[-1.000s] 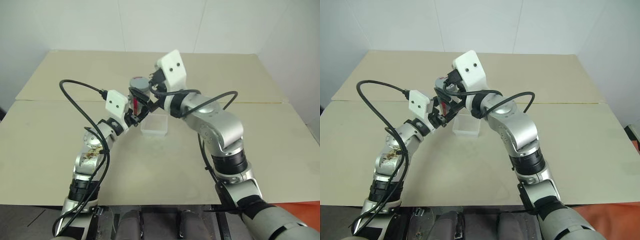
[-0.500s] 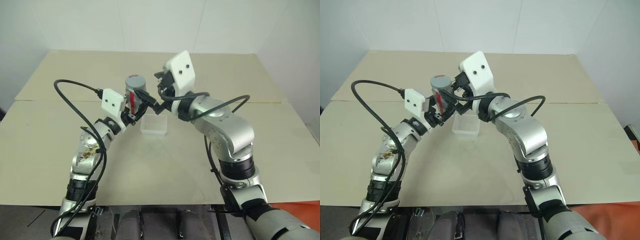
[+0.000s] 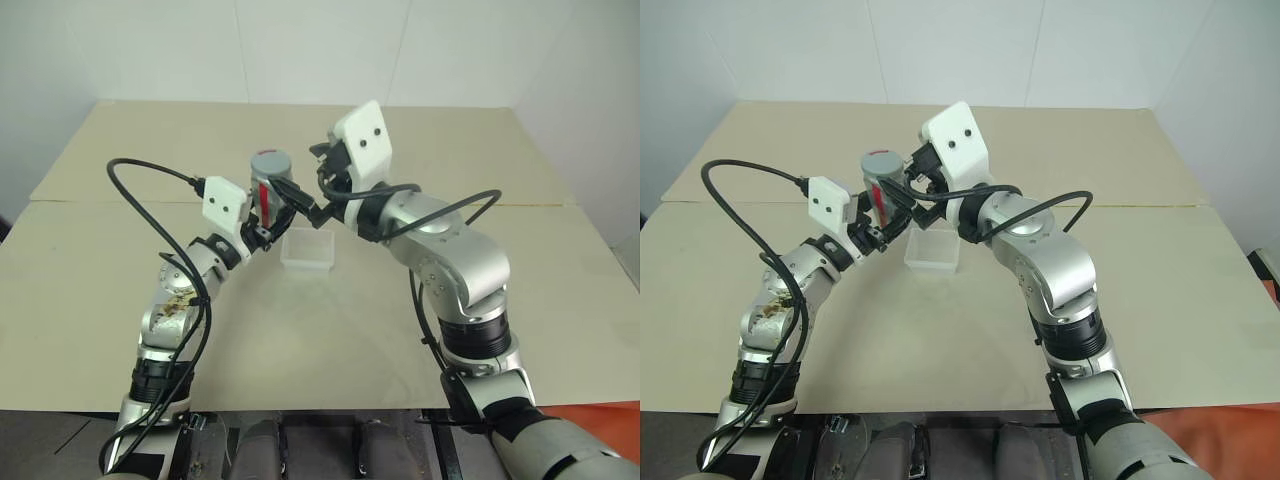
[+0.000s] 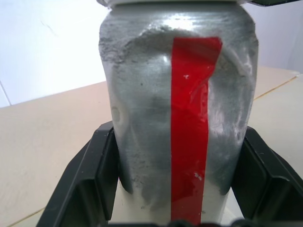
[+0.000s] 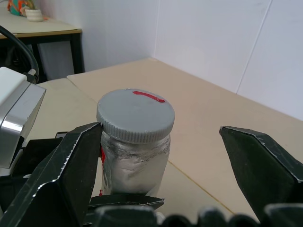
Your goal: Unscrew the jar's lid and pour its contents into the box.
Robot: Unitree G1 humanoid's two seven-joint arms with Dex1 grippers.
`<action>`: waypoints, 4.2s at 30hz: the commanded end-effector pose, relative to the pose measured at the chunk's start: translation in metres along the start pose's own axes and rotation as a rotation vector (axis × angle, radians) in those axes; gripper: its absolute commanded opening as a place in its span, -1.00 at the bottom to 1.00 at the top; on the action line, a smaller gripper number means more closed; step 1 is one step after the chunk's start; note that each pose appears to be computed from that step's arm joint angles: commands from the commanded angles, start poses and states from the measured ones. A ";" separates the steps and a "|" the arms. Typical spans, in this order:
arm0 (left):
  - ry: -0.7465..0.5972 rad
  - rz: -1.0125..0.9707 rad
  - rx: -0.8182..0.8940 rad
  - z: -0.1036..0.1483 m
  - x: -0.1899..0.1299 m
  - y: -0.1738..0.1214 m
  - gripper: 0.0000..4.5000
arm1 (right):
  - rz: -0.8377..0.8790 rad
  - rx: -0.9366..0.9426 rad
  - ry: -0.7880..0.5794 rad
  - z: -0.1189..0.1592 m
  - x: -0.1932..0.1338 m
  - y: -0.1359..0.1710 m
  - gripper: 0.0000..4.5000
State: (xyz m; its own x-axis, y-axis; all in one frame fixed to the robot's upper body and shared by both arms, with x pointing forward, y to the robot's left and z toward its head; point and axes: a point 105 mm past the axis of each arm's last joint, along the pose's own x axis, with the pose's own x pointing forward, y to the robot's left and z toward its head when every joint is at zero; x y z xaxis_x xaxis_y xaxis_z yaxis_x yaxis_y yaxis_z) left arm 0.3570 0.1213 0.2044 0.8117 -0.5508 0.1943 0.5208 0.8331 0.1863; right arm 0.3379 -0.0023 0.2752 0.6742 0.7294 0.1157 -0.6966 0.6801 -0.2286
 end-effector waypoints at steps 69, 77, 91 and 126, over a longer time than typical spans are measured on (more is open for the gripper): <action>-0.069 -0.034 0.018 0.022 -0.004 -0.013 0.26 | -0.080 -0.080 -0.031 0.012 -0.013 -0.019 0.99; -0.069 -0.042 0.019 0.023 -0.004 -0.013 0.26 | -0.095 -0.077 -0.026 0.010 -0.020 -0.024 0.99; -0.064 -0.051 0.012 0.022 -0.004 -0.014 0.26 | -0.107 -0.078 -0.020 0.008 -0.028 -0.030 0.99; -0.097 -0.173 -0.012 0.026 -0.015 -0.024 0.26 | 0.214 0.049 -0.122 0.028 0.001 0.011 0.99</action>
State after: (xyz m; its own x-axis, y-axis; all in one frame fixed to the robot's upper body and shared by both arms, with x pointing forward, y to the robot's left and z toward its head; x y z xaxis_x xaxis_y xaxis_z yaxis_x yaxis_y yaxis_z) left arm 0.3327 0.1095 0.2106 0.7007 -0.6797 0.2169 0.6531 0.7334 0.1885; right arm 0.3311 0.0050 0.2816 0.5066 0.8523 0.1300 -0.8380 0.5223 -0.1581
